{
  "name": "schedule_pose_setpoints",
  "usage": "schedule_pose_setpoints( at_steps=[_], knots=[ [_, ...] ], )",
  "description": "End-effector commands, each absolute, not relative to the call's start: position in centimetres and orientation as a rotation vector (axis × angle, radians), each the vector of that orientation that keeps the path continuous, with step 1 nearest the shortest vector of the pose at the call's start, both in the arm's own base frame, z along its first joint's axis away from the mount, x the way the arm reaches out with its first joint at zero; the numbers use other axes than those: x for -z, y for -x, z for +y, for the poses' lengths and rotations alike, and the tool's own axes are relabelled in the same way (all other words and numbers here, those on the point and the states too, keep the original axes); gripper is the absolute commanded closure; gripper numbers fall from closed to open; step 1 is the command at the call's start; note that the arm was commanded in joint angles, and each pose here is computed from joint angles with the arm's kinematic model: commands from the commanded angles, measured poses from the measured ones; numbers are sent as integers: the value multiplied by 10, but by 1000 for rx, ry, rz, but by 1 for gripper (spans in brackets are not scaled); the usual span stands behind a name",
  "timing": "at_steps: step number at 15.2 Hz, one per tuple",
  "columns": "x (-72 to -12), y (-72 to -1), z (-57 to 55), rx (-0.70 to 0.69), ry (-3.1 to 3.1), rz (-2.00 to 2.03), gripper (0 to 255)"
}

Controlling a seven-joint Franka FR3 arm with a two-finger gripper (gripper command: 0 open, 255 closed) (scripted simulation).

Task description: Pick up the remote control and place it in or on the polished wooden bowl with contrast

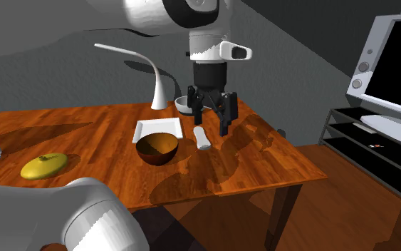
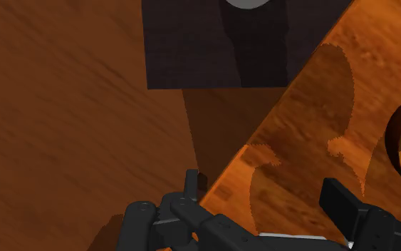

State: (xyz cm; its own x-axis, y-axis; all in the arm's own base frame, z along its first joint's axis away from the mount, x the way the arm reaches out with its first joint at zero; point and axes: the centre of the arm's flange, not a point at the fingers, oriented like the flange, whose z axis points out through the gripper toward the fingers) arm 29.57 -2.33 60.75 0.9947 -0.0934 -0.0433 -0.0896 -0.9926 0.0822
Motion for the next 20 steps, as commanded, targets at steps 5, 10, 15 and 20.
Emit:
schedule_pose_setpoints(
  at_steps=[5,10,15,20],
  knots=[
    [-581,-337,-8,65,-3066,18,0],
    [-549,-387,17,57,-3065,216,0],
    [-517,-433,49,48,-3052,414,0],
    [-485,-474,87,39,-3026,612,0]
  ],
)
